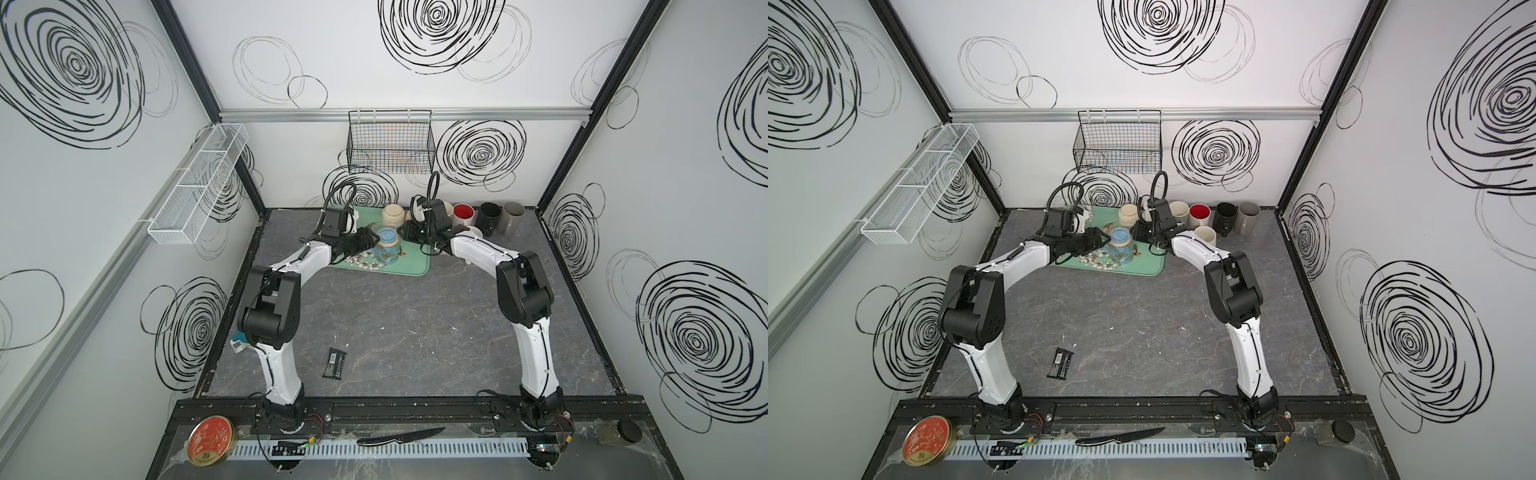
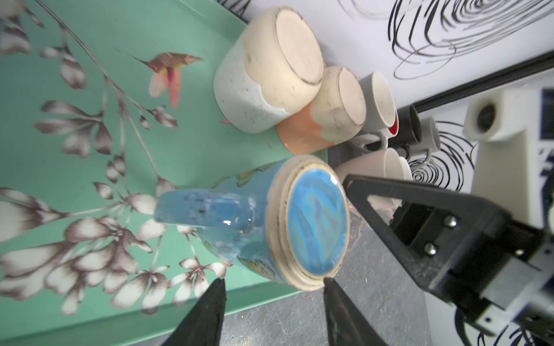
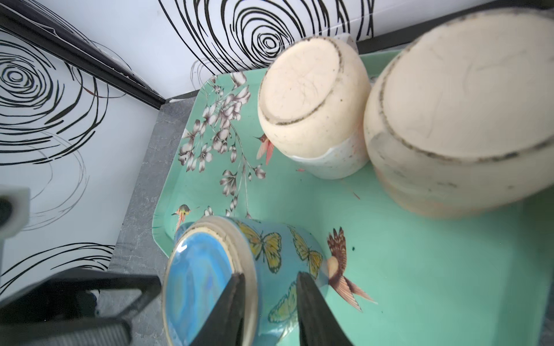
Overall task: Turn the mug right side up
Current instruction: Move the mug to the tray.
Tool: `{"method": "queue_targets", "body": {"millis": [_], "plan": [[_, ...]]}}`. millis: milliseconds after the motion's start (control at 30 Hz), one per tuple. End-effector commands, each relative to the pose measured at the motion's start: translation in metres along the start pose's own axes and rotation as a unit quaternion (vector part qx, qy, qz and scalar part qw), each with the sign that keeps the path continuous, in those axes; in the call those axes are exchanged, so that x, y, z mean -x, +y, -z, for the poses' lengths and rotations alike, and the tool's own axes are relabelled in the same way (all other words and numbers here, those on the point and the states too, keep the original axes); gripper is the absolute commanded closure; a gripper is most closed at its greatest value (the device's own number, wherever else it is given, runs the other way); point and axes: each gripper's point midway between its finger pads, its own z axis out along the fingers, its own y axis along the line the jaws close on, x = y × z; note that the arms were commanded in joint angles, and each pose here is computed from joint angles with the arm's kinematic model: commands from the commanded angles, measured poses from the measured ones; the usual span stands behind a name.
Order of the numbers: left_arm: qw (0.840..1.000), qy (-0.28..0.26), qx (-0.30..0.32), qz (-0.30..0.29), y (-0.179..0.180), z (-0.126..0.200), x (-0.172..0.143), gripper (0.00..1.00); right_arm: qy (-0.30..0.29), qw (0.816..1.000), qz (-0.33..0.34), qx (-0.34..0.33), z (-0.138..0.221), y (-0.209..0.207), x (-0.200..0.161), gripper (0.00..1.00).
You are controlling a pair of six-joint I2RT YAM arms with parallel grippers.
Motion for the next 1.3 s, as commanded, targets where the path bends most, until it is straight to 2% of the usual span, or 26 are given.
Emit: {"method": "queue_targets", "body": {"millis": [0, 233, 400, 567, 767, 1033, 1167, 1267], "plan": [[0.999, -0.052, -0.015, -0.005, -0.003, 0.015, 0.031, 0.44, -0.001, 1.0, -0.002, -0.001, 0.019, 0.009, -0.002, 0.66], [0.996, -0.072, -0.023, 0.046, 0.033, -0.005, 0.056, 0.44, 0.02, 1.0, -0.016, -0.013, 0.035, 0.008, -0.029, 0.66], [0.997, -0.066, -0.02, 0.037, 0.035, -0.018, 0.067, 0.44, 0.041, 0.999, -0.013, -0.007, 0.032, 0.021, -0.053, 0.65], [0.998, -0.041, -0.008, 0.04, 0.049, -0.037, 0.064, 0.44, 0.06, 0.998, -0.007, 0.006, 0.018, 0.038, -0.069, 0.65], [0.999, 0.016, -0.001, 0.044, 0.057, -0.053, 0.028, 0.44, 0.071, 0.997, -0.004, 0.002, 0.008, 0.038, -0.067, 0.64], [0.997, 0.028, 0.008, 0.065, 0.059, -0.03, -0.023, 0.44, 0.064, 0.998, -0.012, -0.002, 0.004, 0.026, -0.049, 0.64], [0.997, 0.047, -0.001, 0.053, 0.043, -0.025, -0.055, 0.44, 0.061, 0.998, -0.016, -0.003, 0.003, 0.02, -0.041, 0.64], [0.998, 0.046, 0.004, 0.036, 0.034, -0.018, -0.066, 0.44, 0.058, 0.998, -0.018, -0.005, 0.005, 0.016, -0.036, 0.64]]}}
